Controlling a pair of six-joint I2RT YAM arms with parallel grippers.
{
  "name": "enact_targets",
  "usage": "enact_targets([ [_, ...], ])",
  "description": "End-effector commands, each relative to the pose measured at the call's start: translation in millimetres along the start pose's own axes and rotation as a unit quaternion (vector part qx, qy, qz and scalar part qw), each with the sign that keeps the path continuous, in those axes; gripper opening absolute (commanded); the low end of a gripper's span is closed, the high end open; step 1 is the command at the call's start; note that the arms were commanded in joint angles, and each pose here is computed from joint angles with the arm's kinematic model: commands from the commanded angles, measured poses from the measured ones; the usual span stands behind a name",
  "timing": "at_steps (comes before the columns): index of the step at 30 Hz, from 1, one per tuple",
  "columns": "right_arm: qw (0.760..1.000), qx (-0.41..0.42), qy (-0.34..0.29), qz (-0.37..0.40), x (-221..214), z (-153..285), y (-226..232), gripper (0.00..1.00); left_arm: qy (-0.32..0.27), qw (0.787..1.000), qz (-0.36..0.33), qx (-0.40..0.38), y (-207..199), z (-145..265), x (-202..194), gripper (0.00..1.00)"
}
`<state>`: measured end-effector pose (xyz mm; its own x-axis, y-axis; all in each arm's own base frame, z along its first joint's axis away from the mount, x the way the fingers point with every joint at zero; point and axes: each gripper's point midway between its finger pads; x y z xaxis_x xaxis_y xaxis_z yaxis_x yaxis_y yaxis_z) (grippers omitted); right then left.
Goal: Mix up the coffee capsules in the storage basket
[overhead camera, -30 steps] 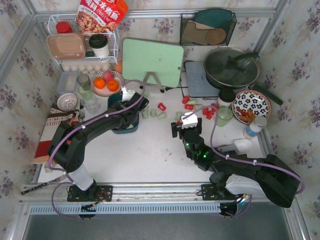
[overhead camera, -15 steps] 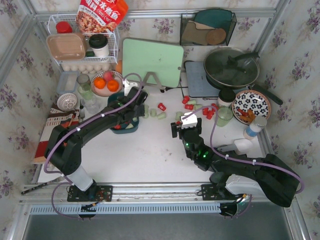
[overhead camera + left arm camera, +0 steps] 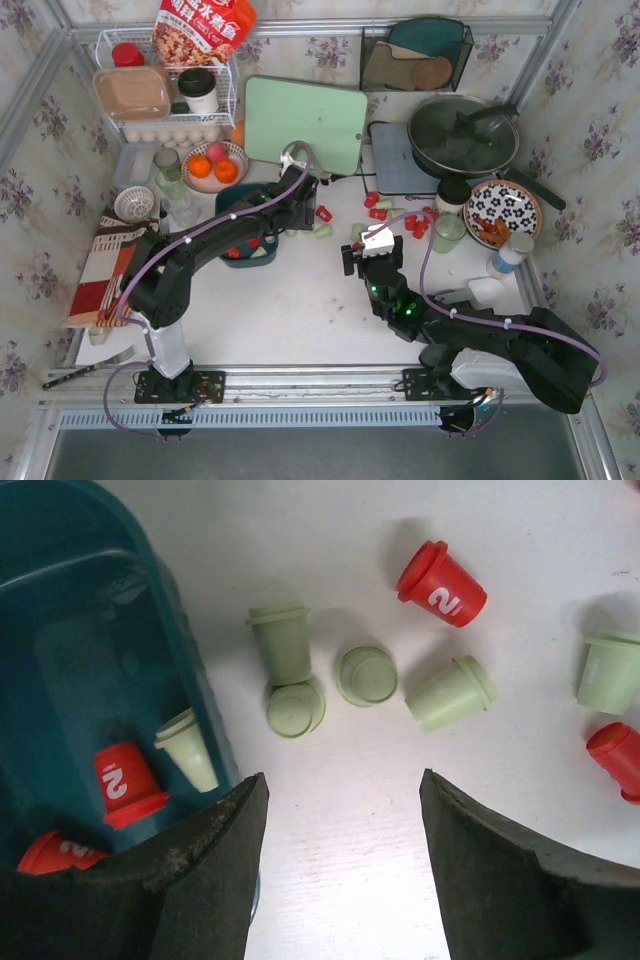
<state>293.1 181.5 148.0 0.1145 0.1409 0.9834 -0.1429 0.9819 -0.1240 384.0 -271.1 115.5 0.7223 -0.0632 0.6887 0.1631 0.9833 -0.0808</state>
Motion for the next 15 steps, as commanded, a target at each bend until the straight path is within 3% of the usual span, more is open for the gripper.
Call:
enact_targets([
  [1, 1.000, 0.003, -0.009, -0.011, 8, -1, 2, 0.86, 0.026, 1.000, -0.008, -0.010, -10, -12, -5, 0.65],
  [7, 1.000, 0.004, -0.008, -0.010, 8, -1, 3, 0.87, 0.062, 0.998, -0.018, 0.018, -7, -32, -15, 0.64],
  [12, 1.000, 0.008, -0.009, -0.011, 9, -1, 4, 0.87, 0.079, 0.996, -0.013, 0.046, 2, -41, -22, 0.52],
  [15, 1.000, 0.008, -0.008, -0.011, 9, -1, 4, 0.87, 0.077, 0.995, -0.009, 0.064, 10, -42, -22, 0.52],
])
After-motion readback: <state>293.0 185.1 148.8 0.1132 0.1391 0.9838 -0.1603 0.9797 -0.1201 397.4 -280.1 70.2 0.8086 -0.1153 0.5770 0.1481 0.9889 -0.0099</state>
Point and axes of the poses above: each gripper's point midway between its finger pads, its own z axis back along the fingers, its own y axis along the line the jaws close on, x = y × z, and after that the axes turned 3 degrees about z, right-handed
